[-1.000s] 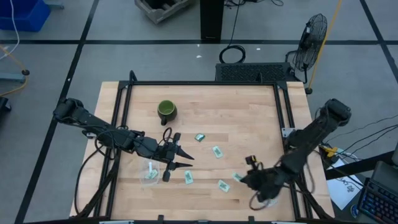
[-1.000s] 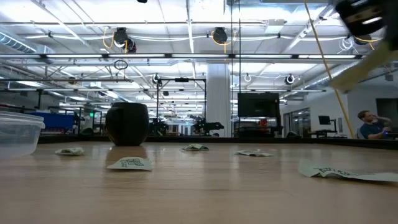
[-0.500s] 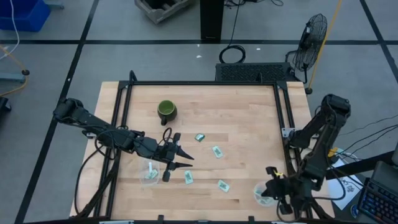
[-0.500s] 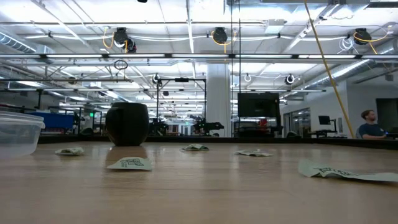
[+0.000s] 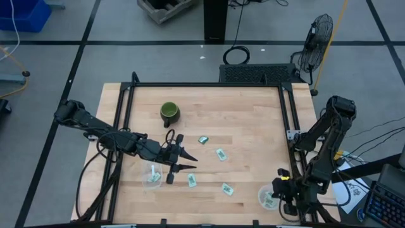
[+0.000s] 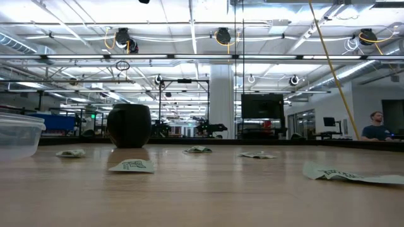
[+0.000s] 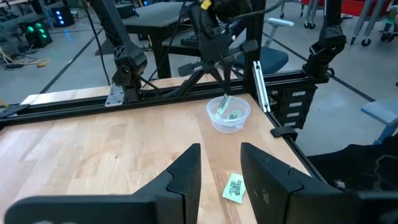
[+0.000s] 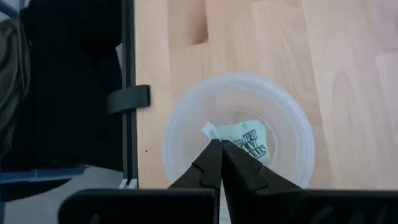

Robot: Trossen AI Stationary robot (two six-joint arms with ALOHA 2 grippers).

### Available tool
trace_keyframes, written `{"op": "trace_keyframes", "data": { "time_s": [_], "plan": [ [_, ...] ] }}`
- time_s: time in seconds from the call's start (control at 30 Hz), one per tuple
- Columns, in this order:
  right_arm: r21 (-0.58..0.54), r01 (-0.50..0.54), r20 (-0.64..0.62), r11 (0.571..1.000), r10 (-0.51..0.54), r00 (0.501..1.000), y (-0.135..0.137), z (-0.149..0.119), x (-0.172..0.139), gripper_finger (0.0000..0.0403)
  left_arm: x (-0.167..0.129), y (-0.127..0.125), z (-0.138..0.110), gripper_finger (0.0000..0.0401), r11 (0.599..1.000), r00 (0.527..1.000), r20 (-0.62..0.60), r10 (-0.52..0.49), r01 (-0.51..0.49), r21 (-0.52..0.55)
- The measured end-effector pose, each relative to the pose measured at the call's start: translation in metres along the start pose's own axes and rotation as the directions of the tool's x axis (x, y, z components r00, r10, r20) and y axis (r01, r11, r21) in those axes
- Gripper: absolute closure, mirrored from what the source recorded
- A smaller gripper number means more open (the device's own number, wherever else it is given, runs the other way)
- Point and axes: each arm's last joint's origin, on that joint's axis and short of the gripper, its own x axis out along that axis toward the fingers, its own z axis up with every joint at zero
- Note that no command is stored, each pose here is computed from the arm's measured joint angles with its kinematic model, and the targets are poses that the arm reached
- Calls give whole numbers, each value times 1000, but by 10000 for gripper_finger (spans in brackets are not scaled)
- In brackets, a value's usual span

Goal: Pick and place Stevia / Truvia into bins
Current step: Put the Stevia packet into the bottom right transparent container, then put the Truvia packet into the top left transparent container

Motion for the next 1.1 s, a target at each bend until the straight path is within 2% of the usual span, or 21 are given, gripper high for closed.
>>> {"op": "trace_keyframes", "data": {
  "time_s": [0.13, 0.3, 0.43, 0.7, 0.83, 0.93, 1.1],
  "plan": [
    [38, -7, -44, 999, 9, 999, -7, -4, 9, 403, 0, 0, 0, 281, 1000, 1000, -2, 0, 0, -1],
    [53, -37, -21, 998, 38, 999, -7, 2, 12, 397, 0, 0, 0, 281, 1000, 1000, -2, 3, -3, -8],
    [29, -88, 8, 996, 88, 996, -3, 7, 10, 379, 0, 0, 0, 281, 1000, 1000, -2, 7, -7, -9],
    [13, -90, 29, 996, 90, 996, -6, 15, 10, 326, 0, 0, 0, 281, 1000, 1000, -2, 8, -8, -9],
    [-77, -120, 82, 990, 126, 989, -6, 26, 4, 313, 0, 0, 0, 281, 1000, 1000, -2, 15, -15, -14],
    [-197, -118, 194, 973, 157, 968, -6, 38, -3, 313, 1, 2, -2, 281, 996, 997, -13, 77, -78, -35],
    [-382, 4, 421, 924, 170, 891, -7, 61, -18, 318, 3, 12, -17, 281, 969, 962, -146, 230, -240, -55]
  ]
}}
